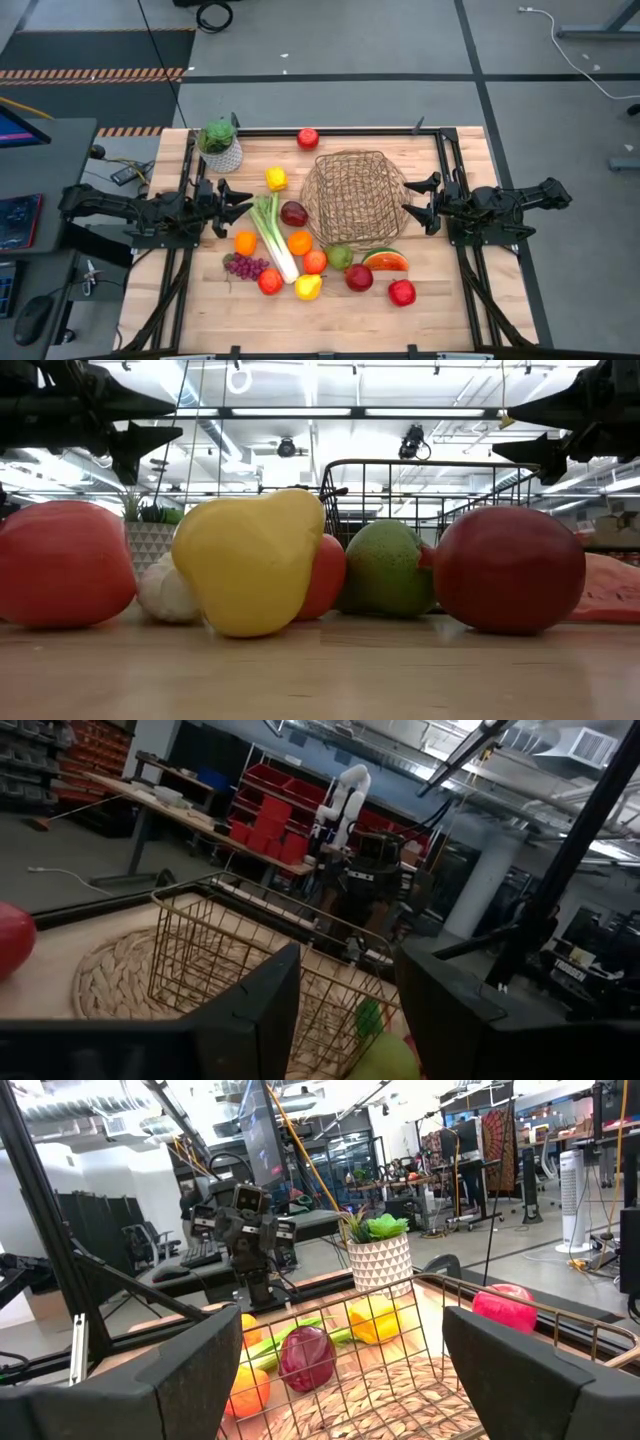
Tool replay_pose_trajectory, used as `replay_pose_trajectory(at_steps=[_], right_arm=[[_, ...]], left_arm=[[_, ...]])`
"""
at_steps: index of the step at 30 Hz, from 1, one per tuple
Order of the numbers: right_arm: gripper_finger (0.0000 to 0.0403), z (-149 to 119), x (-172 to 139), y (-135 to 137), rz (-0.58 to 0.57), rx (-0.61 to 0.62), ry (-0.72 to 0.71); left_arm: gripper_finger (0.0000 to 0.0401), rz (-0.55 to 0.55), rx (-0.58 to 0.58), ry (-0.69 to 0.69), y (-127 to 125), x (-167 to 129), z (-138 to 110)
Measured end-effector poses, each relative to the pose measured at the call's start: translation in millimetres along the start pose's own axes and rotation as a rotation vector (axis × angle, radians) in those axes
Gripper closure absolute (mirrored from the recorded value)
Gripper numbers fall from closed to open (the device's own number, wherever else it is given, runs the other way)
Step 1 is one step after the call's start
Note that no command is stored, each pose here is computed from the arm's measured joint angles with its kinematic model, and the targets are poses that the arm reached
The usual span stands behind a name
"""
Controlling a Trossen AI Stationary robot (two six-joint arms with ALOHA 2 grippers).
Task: Build produce basket
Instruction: Put the dark red apple into the brown wire basket
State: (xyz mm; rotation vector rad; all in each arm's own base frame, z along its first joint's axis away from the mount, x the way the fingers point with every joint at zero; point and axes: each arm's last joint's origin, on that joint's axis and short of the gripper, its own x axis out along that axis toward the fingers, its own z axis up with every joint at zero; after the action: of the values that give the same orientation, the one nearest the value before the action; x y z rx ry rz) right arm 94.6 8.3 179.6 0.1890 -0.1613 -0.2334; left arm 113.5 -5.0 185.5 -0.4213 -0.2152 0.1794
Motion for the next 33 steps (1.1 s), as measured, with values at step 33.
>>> replay_pose_trajectory(at_steps=[33], right_arm=[[0.0055,0.1,0.0,0.0,0.0,0.001,-0.001]], left_arm=[[0.0226,0.102,0.34,0.669,-12.4,99.7,20.5]])
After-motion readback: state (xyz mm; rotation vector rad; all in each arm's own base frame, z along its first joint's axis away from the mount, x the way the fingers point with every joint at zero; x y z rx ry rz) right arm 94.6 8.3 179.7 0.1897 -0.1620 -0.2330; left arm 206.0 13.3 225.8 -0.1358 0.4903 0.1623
